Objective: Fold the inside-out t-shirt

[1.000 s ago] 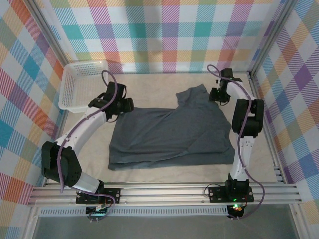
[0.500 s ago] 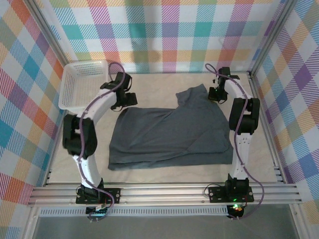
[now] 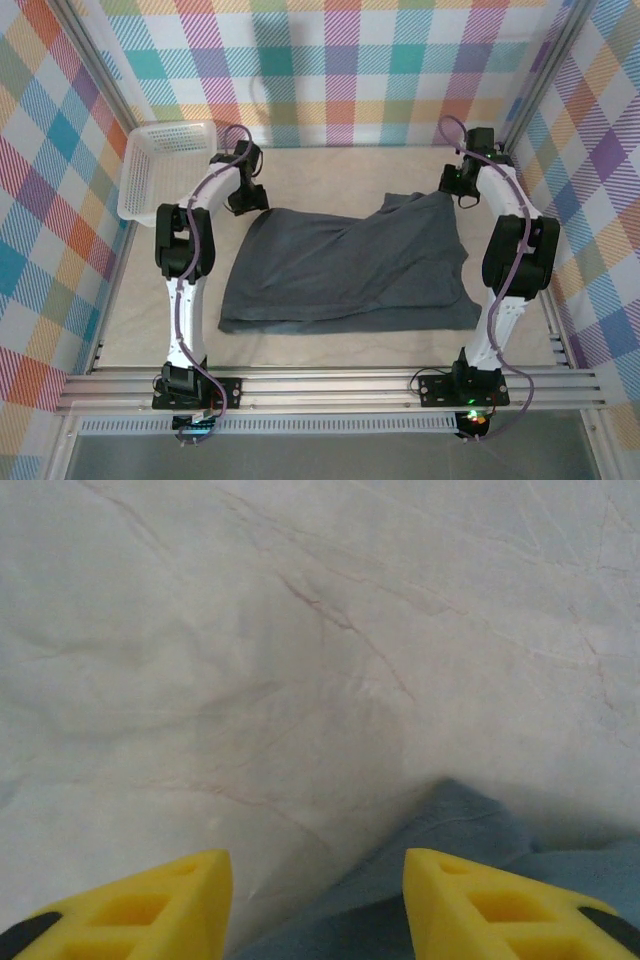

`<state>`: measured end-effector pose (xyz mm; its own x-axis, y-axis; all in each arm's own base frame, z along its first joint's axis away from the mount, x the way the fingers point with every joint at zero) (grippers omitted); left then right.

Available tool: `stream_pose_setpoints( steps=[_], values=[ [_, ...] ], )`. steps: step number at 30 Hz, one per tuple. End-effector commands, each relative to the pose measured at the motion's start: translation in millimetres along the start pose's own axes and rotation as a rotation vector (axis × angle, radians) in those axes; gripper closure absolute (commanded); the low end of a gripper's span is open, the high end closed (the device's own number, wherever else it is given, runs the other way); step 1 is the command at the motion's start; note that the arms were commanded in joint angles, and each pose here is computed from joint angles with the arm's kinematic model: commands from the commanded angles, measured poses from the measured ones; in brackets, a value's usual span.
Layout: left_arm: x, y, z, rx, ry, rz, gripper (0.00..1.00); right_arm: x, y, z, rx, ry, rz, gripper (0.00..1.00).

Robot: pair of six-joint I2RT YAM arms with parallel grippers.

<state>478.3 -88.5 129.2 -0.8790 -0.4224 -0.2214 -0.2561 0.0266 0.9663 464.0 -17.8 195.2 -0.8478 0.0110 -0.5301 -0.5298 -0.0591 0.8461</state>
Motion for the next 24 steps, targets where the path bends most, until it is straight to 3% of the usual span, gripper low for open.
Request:
stream_pose_setpoints(
  steps=[1,5,10,15,18,24],
  values=[
    [10,-8,-3,0.039,-0.033,0.103,0.53,8,-16,2,-0.023,-0.023,0.033,1.00],
    [12,-11,-8,0.100,-0.034,0.115,0.44,8,-23,5,-0.056,-0.025,0.063,1.00],
    [3,2,-24,0.180,-0.046,0.040,0.40,8,-24,8,-0.077,-0.025,0.070,1.00],
    [1,-13,-34,0.150,-0.082,0.052,0.37,8,-26,7,-0.076,-0.023,0.076,1.00],
    [4,-26,-33,0.128,-0.085,0.083,0.43,8,-27,7,-0.080,-0.024,0.082,1.00],
    [4,-27,-22,0.049,-0.077,0.069,0.75,11,-31,3,-0.032,-0.050,0.107,1.00]
  ],
)
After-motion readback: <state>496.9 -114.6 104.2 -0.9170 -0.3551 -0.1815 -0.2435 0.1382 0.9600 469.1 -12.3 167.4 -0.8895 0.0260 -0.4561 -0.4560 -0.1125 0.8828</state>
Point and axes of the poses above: each hand's point on the last joint's axis, 136 mm out from that joint toward the fingers, its own y axis back along the fingers, its own z axis along the line the jaws close on, x = y × z, the point moved 8 cm from there along y, back along the fingers, and after that the axes turned 12 degrees about y, right-handed, at the moved point
